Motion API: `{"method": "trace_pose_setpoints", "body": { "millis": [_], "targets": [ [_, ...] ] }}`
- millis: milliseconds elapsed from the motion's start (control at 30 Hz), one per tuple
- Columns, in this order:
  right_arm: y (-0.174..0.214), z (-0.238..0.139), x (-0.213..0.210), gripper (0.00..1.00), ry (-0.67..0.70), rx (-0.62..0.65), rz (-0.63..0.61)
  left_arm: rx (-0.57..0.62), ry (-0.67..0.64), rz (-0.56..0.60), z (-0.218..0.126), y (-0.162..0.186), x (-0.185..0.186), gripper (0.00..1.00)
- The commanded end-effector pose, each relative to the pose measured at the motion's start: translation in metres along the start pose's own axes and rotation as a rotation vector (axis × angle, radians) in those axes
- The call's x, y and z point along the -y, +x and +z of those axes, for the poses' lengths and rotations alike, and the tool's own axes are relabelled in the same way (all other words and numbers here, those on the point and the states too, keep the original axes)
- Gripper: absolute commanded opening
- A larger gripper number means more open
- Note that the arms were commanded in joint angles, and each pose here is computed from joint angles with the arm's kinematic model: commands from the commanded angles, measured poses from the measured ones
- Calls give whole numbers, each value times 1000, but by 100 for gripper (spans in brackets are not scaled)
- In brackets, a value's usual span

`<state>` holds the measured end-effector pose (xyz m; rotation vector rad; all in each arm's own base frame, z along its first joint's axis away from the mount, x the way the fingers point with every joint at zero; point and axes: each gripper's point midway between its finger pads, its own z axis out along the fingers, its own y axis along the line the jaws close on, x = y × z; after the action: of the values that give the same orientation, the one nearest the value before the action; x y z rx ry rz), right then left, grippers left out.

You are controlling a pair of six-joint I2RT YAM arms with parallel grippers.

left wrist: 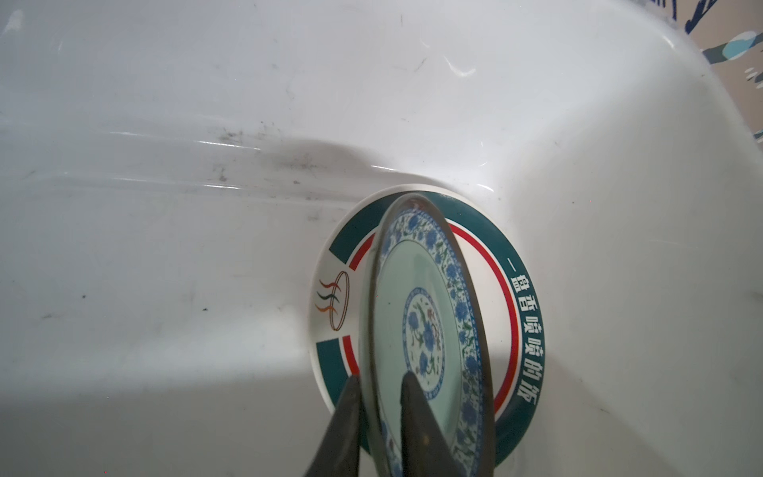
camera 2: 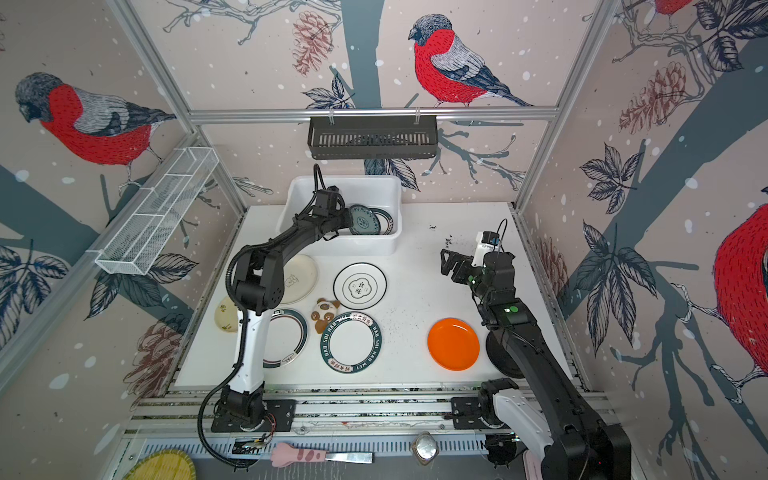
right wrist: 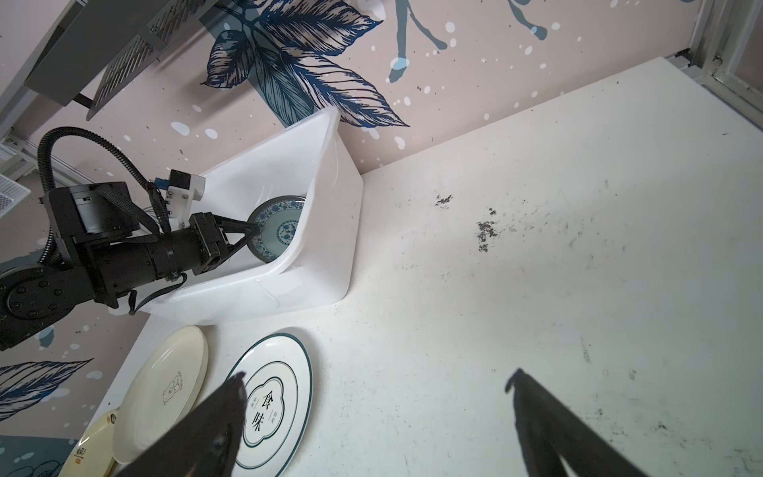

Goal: Place the plates into the plastic bin on the countertop
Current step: 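Lower the plate into the white bin with the left gripper and open it, then raise the left gripper from the bin while the right gripper moves toward the black plate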

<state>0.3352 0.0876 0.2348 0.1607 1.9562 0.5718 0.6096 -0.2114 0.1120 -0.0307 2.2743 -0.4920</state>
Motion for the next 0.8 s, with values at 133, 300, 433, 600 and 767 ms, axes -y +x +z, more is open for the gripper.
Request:
{"method": "trace_pose_setpoints", "body": {
  "millis": [133, 300, 433, 600, 767],
  "targets": [
    [-6, 2, -2, 99, -5, 13, 12, -9, -14, 45, 2, 0, -2, 23],
    [-6, 2, -1, 99, -2, 7, 18, 0, -3, 47, 0, -4, 1, 47],
    [-7, 1, 2, 99, 22, 0, 28, 25, -1, 49, -9, -12, 4, 94],
    [-8, 0, 25, 99, 158, -31, 52, 96, 13, 61, -31, -24, 9, 97],
    [-11, -15, 54, 99, 335, -81, 75, 128, 12, 67, -54, -27, 11, 98]
  ]
}}
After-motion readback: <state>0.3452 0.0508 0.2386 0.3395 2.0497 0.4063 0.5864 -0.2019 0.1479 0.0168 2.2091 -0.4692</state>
